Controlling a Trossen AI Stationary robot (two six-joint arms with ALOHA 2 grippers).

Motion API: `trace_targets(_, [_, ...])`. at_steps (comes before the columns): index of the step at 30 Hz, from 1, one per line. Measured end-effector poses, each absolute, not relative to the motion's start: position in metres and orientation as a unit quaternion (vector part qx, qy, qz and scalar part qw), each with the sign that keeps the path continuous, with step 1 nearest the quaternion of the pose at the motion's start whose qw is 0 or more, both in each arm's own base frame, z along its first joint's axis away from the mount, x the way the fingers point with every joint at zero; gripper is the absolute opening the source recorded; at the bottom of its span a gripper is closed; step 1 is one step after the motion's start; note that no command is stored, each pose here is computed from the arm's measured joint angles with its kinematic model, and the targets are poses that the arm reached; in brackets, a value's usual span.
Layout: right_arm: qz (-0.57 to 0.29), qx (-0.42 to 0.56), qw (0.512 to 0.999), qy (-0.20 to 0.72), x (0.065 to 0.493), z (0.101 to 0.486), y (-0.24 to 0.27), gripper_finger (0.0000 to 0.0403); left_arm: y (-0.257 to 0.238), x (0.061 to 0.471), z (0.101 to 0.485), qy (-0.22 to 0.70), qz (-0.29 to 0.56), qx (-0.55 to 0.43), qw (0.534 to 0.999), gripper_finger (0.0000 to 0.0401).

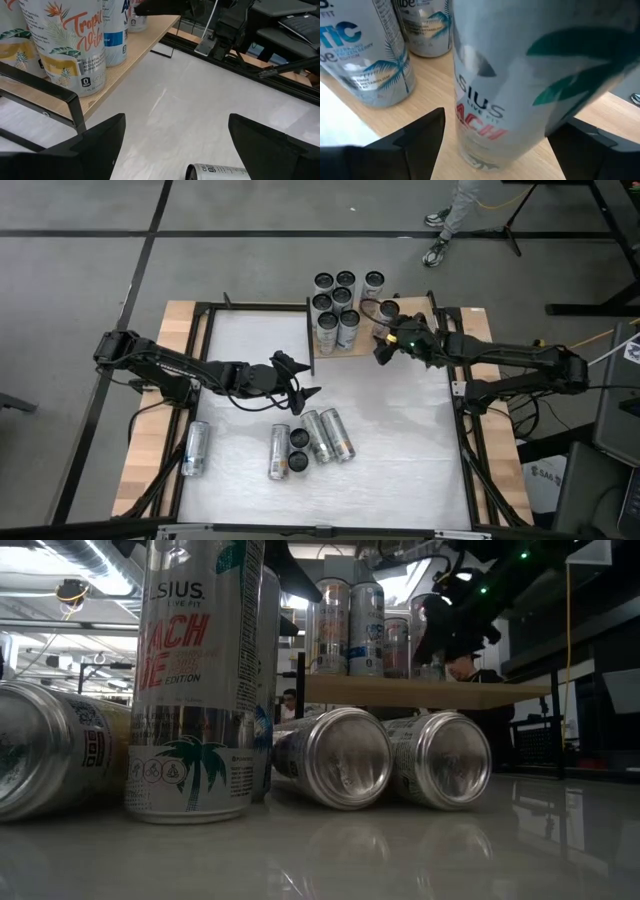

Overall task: Place canned beverage on shelf
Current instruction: Put the pink soda can on the shelf aligned with the other pink soda can

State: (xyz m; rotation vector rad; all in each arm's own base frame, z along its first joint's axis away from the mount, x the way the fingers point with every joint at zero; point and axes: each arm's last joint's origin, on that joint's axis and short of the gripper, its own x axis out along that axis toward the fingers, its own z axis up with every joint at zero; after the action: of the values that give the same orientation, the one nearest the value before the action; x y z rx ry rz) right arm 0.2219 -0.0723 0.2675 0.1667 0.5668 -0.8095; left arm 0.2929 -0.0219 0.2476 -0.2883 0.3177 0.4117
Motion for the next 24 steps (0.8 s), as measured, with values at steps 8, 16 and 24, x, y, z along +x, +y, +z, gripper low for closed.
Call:
trace_targets(8, [-0.386, 0.075, 0.883, 0.254, 0.236, 0.263, -0.076, 0.0324, -0.022, 0.293, 0.248, 0.157, 0.203, -0.142, 0.956, 0.0349])
trace_targets(16, [-0.387, 0.051, 0.886, 0.250, 0.248, 0.256, -0.080, 0.0324, -0.022, 0.293, 0.247, 0.157, 0.203, -0.142, 0.956, 0.0349])
trace_targets(24, [-0.387, 0.040, 0.889, 0.240, 0.249, 0.259, -0.080, 0.0324, -0.022, 0.293, 0.248, 0.157, 0.203, -0.142, 0.956, 0.0349])
